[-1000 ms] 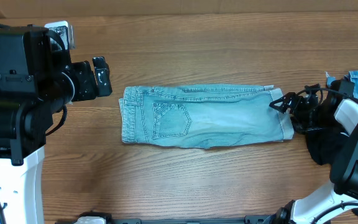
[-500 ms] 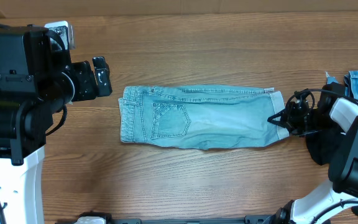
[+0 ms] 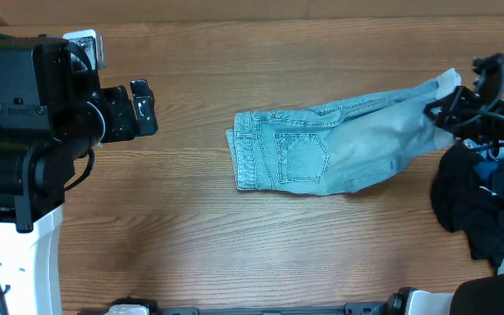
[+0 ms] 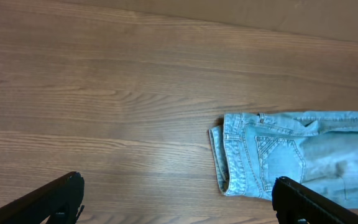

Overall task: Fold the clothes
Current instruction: 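Fold the held right end leftward over the shorts with the right gripper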

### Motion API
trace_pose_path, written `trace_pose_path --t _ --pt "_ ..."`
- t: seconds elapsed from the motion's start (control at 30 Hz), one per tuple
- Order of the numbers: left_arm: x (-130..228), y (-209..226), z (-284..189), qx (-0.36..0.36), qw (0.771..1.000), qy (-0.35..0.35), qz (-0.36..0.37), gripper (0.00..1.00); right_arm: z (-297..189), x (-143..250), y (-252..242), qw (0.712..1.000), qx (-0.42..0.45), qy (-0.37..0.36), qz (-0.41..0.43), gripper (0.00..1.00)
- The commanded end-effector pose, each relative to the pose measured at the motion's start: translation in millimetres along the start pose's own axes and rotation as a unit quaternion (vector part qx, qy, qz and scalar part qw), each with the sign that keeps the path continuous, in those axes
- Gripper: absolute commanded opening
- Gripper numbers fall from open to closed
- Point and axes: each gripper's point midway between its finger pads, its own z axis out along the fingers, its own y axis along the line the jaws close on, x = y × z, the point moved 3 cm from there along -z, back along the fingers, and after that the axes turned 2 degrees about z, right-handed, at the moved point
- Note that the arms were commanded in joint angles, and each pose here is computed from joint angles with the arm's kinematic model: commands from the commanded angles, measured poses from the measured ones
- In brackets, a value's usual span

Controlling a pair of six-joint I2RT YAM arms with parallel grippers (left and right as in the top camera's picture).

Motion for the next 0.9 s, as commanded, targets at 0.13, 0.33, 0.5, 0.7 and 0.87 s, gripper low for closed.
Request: trace_pose_path --t 0.13,0.33,0.5,0.7,0.87 --pt "0 1 0 0.0 1.0 -0.001 -0.004 1.0 66 50 90 0.978 0.056 0.075 -0.186 0.04" --pt "0 1 0 0.0 1.0 -0.001 -0.004 1.0 123 84 85 0.96 0.087 0.171 -0.204 0.04" --pt "0 1 0 0.0 1.0 -0.001 -0.004 1.0 118 74 83 0.961 0.106 0.148 -0.207 0.04" --pt "-1 1 -1 0.0 1.0 -0.001 -0.004 1.0 129 95 120 0.954 0.077 0.146 -0.252 0.04" --pt "-1 1 -1 0.0 1.0 -0.001 -0.004 1.0 138 114 157 0.943 0.041 0.134 -0.301 0.04"
